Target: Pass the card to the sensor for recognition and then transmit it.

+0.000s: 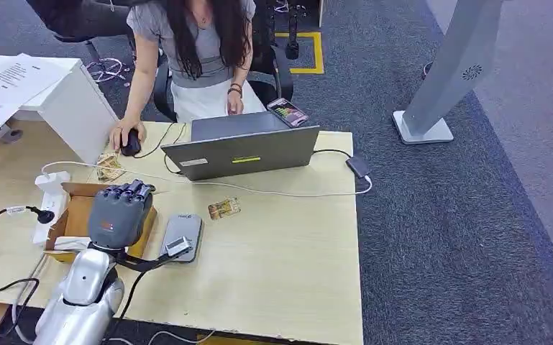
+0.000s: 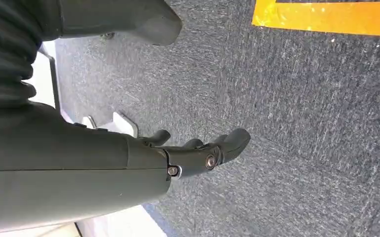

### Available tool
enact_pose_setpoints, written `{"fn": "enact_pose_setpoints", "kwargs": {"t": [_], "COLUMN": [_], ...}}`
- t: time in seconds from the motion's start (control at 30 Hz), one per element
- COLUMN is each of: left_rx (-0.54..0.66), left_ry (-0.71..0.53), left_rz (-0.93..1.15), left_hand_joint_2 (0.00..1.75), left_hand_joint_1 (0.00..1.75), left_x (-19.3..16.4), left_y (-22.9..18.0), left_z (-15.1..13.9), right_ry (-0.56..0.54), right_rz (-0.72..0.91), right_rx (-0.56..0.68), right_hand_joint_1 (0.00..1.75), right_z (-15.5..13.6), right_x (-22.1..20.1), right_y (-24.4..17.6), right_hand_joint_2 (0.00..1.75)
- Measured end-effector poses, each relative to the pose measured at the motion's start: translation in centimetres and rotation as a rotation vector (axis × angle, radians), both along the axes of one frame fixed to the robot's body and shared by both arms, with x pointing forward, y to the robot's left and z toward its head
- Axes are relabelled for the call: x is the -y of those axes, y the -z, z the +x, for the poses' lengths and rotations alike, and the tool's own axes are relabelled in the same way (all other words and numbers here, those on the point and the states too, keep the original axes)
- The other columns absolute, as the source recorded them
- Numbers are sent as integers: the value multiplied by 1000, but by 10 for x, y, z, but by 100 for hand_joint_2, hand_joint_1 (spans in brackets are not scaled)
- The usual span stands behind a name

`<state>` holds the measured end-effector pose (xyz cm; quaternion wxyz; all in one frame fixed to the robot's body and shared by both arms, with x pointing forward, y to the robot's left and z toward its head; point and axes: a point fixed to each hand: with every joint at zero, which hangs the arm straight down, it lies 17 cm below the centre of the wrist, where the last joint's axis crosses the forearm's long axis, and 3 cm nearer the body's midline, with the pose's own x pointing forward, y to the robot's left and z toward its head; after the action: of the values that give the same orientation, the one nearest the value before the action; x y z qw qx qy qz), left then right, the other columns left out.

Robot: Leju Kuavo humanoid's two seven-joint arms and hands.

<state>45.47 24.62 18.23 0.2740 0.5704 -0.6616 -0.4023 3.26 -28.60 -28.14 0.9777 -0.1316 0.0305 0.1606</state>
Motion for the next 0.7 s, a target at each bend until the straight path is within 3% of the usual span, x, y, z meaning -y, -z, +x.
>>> {"fn": "enact_pose_setpoints", "kwargs": {"t": [0.33, 0.7], "left_rx": [-14, -230], "left_ry": [20, -55], "left_rz": [-10, -37], "left_hand_joint_2": [175, 175], "left_hand_joint_1": [175, 175], "left_x": [13, 17], "left_y": [4, 57], "left_z": [-2, 6], "right_ry": [0, 11], "right_rz": [0, 2], "right_rx": [0, -6], "right_hand_joint_1": [0, 0], "right_z": [0, -2], "right_x": [0, -2], "right_y": [0, 0], "right_hand_joint_2": [175, 175]}}
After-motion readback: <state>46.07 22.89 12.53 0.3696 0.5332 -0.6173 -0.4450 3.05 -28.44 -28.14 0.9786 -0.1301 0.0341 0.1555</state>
